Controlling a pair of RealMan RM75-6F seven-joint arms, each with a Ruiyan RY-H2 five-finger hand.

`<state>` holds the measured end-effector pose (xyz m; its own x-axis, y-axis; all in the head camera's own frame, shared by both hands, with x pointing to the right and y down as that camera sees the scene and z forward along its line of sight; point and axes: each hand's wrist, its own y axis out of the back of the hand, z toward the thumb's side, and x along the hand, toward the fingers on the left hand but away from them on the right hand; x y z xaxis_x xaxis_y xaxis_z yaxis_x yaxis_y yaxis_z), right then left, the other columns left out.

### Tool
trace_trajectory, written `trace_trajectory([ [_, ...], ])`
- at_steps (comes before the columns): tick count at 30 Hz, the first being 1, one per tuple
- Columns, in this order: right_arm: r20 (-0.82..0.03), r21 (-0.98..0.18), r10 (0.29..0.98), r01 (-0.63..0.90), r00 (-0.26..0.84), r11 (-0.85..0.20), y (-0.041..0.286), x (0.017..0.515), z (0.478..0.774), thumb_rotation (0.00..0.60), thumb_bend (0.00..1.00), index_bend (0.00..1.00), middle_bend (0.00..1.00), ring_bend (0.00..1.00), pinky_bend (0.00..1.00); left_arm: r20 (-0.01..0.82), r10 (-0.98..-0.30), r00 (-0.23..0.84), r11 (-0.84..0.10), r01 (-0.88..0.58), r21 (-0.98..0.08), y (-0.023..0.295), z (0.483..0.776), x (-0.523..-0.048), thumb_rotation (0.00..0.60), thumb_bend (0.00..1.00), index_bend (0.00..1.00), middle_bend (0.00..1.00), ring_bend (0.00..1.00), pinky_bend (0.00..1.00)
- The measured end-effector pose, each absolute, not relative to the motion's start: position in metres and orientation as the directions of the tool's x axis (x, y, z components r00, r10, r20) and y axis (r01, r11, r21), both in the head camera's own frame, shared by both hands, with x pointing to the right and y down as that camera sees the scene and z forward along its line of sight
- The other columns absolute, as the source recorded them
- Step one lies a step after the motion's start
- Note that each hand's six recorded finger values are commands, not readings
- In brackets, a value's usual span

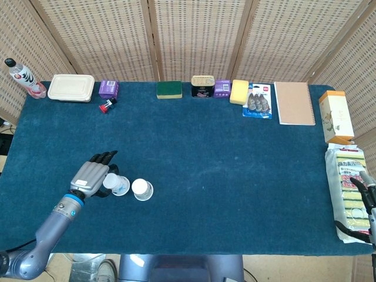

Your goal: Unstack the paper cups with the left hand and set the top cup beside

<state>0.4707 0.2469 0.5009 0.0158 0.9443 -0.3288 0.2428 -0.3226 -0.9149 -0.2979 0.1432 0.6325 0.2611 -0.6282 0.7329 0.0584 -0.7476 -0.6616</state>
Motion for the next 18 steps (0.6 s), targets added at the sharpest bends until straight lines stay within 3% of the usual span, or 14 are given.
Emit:
trace_trajectory([
  [12, -0.331, -0.912, 0.943, 0.252, 0.019, -0.325, 0.2467, 0.4717, 0.5002, 0.600, 0.01, 0.09, 0.00, 0.00, 0.00, 0.742, -0.620, 0.257, -0.750, 0.086, -0.656, 0.1493, 0.6423, -0.2906, 0.600, 0.25, 0.38, 0.00, 0.00, 0.07],
  [15, -0.329, -0.911, 0.944, 0.258, 0.019, -0.323, 0.2465, 0.4719, 0.4997, 0.600, 0.01, 0.09, 0.00, 0.00, 0.00, 0.743, -0.619, 0.254, -0.751, 0.084, -0.655, 0.1498, 0.6436, -0.2887, 0.600, 0.23, 0.27, 0.00, 0.00, 0.07],
  [18, -0.329, -0.910, 0.944, 0.259, 0.020, -0.323, 0.2464, 0.4724, 0.4996, 0.600, 0.01, 0.09, 0.00, 0.00, 0.00, 0.739, -0.624, 0.254, -0.748, 0.081, -0.659, 0.1495, 0.6429, -0.2879, 0.600, 0.20, 0.10, 0.00, 0.00, 0.07],
])
